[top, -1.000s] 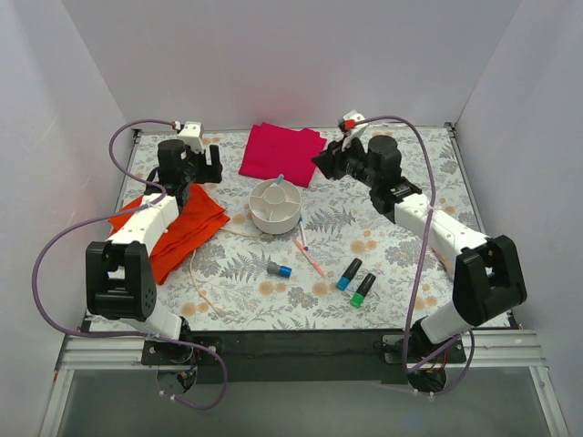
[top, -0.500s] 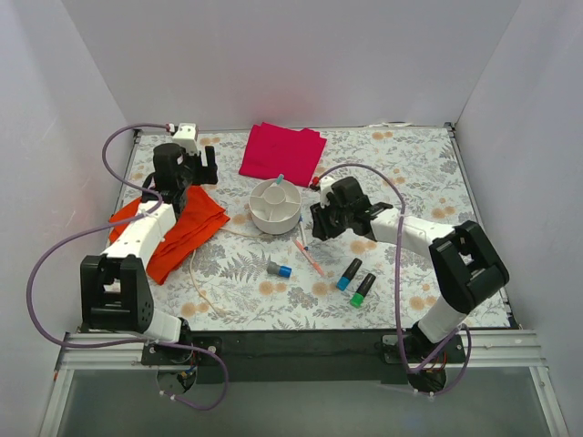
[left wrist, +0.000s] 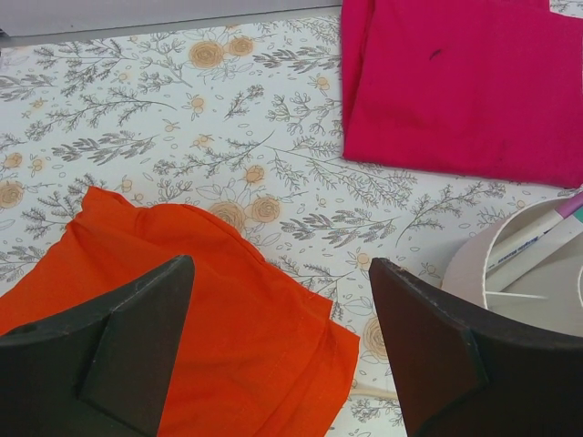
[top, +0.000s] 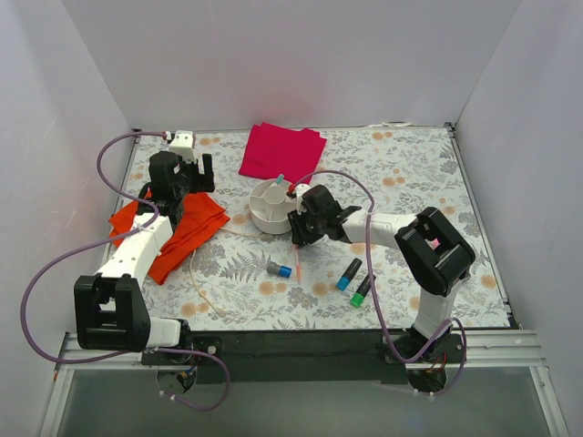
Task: Sort the stationery into containers
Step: Move the pen to the center of the board.
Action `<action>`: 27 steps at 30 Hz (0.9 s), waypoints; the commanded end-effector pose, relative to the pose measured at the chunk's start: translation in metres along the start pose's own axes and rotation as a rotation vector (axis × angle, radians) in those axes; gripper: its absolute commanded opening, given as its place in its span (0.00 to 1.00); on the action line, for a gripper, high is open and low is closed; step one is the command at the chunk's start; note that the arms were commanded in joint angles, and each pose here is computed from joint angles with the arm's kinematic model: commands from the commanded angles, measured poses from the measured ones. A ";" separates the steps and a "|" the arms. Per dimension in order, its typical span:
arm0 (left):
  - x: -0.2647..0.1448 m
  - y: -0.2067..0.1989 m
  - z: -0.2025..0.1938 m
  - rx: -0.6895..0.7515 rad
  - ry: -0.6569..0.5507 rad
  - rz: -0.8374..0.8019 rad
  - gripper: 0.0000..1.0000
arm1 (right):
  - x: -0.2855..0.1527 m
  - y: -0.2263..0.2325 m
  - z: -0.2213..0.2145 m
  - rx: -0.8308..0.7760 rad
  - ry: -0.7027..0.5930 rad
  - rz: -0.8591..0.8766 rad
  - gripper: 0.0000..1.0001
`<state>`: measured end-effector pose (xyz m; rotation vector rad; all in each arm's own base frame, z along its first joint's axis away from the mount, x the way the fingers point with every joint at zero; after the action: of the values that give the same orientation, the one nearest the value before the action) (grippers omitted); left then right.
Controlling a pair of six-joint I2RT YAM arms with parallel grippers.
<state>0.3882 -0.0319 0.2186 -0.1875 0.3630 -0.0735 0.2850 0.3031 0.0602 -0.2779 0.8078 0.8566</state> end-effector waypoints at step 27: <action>0.005 -0.005 0.004 -0.007 -0.006 -0.032 0.78 | -0.051 -0.063 -0.053 0.007 0.105 -0.246 0.54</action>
<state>0.3900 -0.0335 0.2110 -0.1928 0.3851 -0.0799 0.2887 0.2140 0.0531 -0.3431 0.8056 0.5659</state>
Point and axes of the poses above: each gripper's point midway between its finger pads, its own x axis out along the fingers, its own y axis along the line the jaws close on, z = x × y, the point moved 4 cm from there along -x, back along the fingers, and after that the axes turned 12 degrees about -x, right-handed, at the moved point
